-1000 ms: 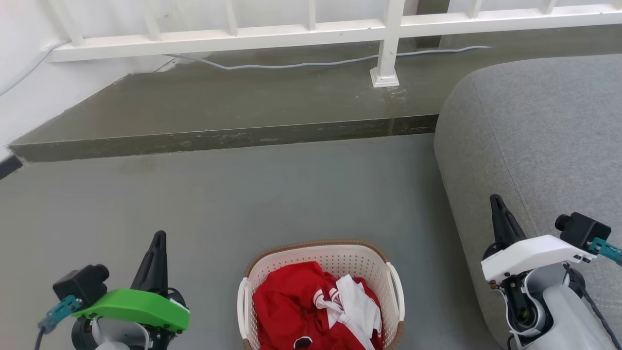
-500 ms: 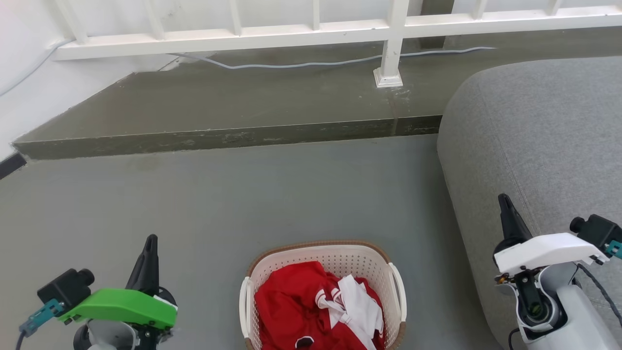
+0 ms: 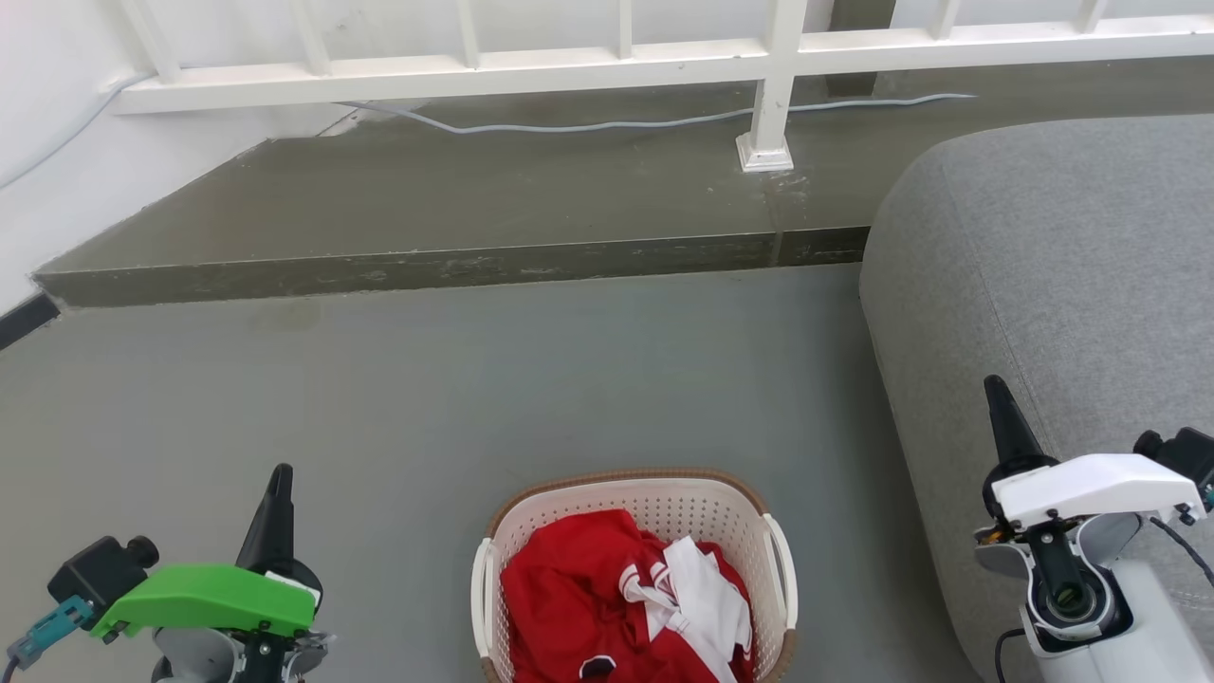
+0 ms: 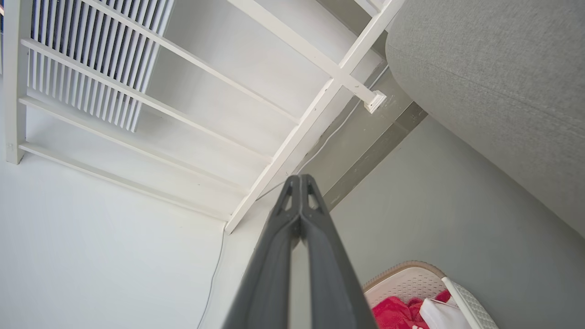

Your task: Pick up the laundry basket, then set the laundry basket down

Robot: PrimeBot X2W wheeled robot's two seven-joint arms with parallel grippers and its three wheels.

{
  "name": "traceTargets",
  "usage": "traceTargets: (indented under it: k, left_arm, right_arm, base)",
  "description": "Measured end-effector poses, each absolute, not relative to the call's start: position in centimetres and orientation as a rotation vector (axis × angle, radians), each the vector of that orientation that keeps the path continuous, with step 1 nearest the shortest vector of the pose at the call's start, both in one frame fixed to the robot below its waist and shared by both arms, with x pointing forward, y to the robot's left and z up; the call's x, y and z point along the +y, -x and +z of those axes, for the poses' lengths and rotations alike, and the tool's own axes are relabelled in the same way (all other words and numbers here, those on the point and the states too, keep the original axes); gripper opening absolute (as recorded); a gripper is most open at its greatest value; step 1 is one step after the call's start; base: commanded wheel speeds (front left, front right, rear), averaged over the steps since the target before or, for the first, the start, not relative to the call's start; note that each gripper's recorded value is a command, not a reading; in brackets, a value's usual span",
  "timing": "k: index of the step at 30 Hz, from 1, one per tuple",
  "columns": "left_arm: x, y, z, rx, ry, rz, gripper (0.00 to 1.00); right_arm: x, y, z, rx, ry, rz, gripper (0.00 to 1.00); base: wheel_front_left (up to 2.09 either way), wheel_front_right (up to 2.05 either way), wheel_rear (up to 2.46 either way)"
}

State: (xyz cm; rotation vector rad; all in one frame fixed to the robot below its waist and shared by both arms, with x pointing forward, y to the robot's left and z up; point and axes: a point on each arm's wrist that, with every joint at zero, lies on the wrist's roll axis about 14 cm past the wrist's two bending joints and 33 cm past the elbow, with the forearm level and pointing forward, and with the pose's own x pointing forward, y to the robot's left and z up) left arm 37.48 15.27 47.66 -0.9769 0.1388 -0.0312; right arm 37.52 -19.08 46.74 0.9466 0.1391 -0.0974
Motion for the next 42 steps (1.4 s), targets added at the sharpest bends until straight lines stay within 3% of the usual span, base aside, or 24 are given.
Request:
traceTargets:
  k: [42]
  left_arm:
    - [18.1, -37.4, 47.5, 0.119, 1.474, 0.048, 0.00]
  right_arm:
    - [-20.4, -38.1, 48.1, 0.067, -1.473, -0.093, 0.00]
  base:
    - [0.00, 0.00, 0.00]
